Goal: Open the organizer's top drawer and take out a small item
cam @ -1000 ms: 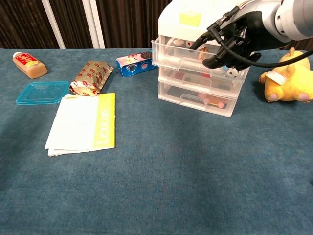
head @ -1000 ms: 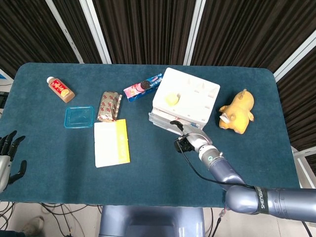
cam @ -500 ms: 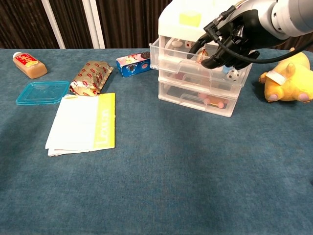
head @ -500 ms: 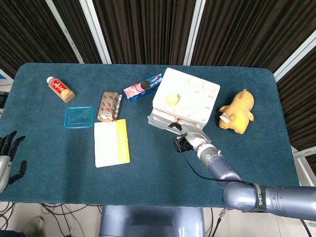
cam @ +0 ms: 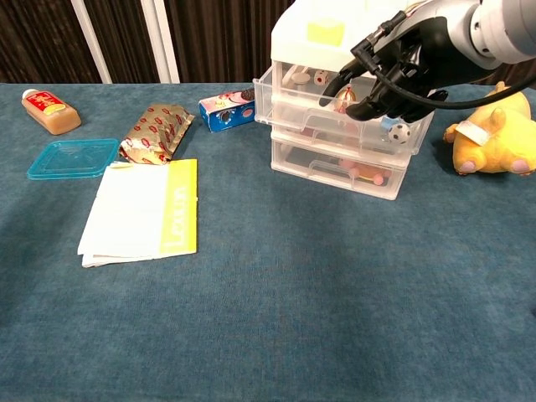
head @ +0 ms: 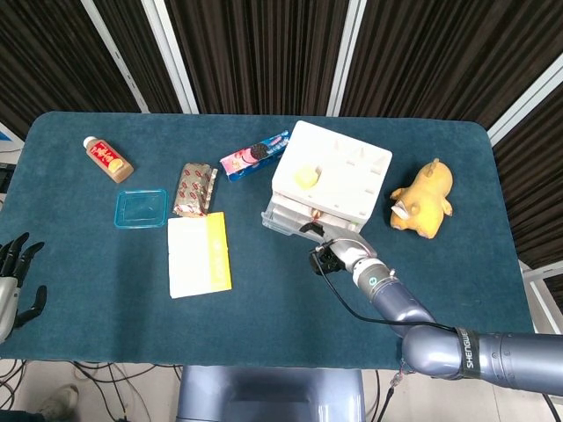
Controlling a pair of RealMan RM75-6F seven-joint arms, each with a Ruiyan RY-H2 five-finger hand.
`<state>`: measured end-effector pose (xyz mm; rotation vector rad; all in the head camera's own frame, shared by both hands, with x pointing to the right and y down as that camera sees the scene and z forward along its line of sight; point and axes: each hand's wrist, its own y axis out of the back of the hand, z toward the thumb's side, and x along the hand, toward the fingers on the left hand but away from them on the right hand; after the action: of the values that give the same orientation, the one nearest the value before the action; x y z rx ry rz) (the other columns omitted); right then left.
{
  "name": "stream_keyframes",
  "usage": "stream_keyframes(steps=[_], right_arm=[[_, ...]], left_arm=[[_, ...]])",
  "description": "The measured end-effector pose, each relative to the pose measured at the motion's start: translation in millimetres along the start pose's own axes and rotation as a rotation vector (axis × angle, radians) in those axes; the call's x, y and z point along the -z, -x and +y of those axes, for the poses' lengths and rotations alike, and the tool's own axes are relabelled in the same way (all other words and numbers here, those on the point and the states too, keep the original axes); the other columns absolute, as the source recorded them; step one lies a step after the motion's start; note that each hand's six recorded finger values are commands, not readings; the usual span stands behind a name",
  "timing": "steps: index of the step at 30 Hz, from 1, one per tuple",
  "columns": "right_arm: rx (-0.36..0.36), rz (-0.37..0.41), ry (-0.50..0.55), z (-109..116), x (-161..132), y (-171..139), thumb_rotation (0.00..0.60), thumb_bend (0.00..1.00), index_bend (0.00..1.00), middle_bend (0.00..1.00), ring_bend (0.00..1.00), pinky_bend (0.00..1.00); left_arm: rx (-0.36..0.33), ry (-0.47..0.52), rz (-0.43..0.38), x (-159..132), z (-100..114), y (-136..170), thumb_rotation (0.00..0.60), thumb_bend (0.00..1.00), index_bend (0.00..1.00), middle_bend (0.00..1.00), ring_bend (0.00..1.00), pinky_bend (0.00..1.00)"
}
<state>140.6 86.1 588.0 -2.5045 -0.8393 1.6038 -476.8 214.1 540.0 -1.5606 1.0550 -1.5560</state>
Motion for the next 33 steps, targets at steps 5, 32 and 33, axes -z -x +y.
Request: stream_keyframes(steps=[5,32,33], right_arm=[[-0.007,0.011,0.000,-2.6,-2.1,-2.1,0.600,0.57,0.22,1.00,1.00,1.00],[-0.050,0.023,-0.048,-13.7,-6.1,-11.5,0.600,0.57,0.24,1.00,1.00,1.00],[-0.051,0.024,-0.049,-13.7,-6.1,-11.8,0.600,0.57,0.24,1.00,1.00,1.00]], left_arm=[[0.000,0.001,0.003,0.6,0.1,-0.1,0.600,0.47,0.10,0.00,0.00,0.00],[0.001,0.001,0.002,0.5,0.0,0.0,0.600,0.47,0.10,0.00,0.00,0.00],[0.001,0.001,0.002,0.5,0.0,0.0,0.600,0.47,0.10,0.00,0.00,0.00]])
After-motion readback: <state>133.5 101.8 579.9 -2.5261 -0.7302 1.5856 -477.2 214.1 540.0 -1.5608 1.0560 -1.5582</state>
